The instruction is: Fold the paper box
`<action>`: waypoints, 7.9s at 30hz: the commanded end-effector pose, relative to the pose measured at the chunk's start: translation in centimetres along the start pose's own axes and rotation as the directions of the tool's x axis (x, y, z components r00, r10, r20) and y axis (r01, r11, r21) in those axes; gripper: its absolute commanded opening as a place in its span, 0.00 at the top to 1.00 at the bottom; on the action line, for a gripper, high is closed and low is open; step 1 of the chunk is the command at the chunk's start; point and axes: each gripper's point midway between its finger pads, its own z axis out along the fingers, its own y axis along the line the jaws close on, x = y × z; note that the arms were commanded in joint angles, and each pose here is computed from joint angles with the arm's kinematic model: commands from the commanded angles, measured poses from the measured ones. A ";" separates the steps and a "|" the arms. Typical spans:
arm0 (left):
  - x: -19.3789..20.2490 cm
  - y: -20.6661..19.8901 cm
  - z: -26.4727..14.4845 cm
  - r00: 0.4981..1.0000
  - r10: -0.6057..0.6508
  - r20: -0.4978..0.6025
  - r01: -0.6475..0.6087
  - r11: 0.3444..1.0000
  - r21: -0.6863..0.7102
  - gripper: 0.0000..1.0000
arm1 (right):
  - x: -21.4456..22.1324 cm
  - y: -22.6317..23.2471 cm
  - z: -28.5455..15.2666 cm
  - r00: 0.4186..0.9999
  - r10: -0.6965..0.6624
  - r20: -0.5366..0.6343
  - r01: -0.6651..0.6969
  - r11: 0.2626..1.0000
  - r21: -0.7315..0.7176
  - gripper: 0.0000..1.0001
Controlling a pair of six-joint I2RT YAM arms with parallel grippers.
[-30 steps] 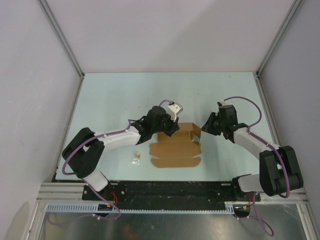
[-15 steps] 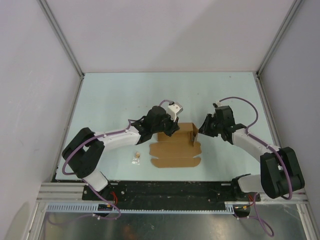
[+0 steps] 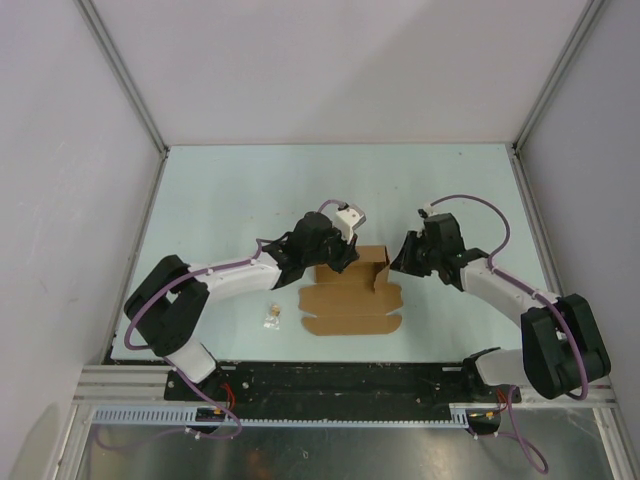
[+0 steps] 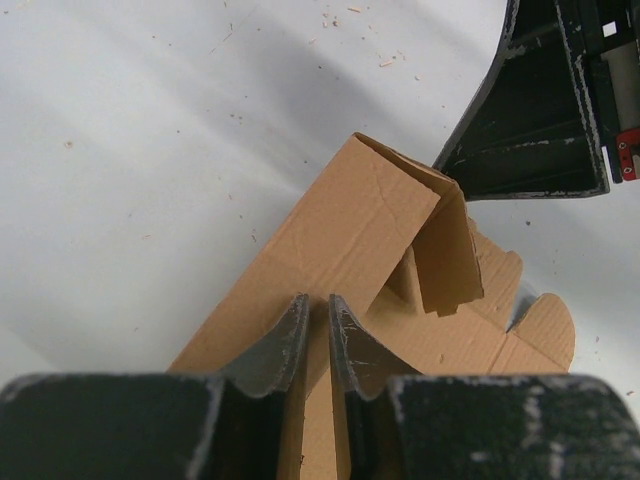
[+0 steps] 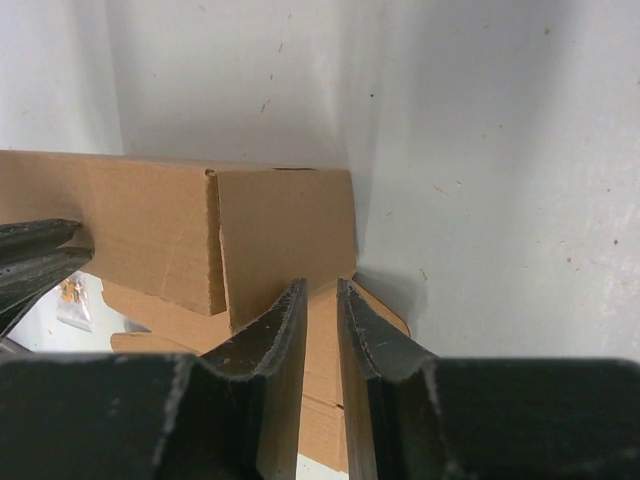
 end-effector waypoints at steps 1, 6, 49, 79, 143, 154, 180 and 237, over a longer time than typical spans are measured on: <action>-0.9 -0.4 0.0 0.999 0.025 0.029 -0.026 0.999 0.029 0.83 | 0.1 0.8 -0.2 0.998 -0.069 0.009 0.069 0.997 -0.028 0.76; -0.9 -0.4 0.0 0.999 0.023 0.029 -0.024 0.999 0.032 0.83 | 0.0 0.8 0.2 0.990 -0.139 0.019 0.139 0.990 -0.027 0.73; -1.1 -0.4 -0.1 0.999 0.024 0.032 -0.025 0.999 0.031 0.83 | 0.6 4.0 -0.1 0.881 -0.435 0.185 0.463 0.873 -0.151 0.51; -2.4 -1.0 -0.4 0.998 0.028 0.053 -0.031 0.998 0.058 0.83 | 0.8 4.9 1.6 0.816 -0.496 0.297 0.544 0.833 -0.102 0.52; -3.6 1.8 -0.5 1.000 0.006 0.025 -0.007 1.000 0.024 0.85 | -0.7 4.6 4.6 0.769 -0.520 0.372 0.574 0.818 -0.043 0.64; -2.8 1.6 -0.6 1.000 0.008 0.010 -0.009 0.999 0.034 0.85 | -0.4 4.3 5.0 0.769 -0.526 0.363 0.573 0.819 -0.027 0.64; -0.4 1.7 0.1 0.999 -0.003 -0.047 0.006 0.999 0.046 0.87 | -0.1 5.4 6.1 0.750 -0.529 0.396 0.589 0.807 -0.038 0.64; 2.7 0.9 -0.3 0.994 -0.033 -0.107 0.040 0.997 0.067 0.90 | -1.0 6.3 6.6 0.689 -0.549 0.473 0.606 0.794 0.039 1.00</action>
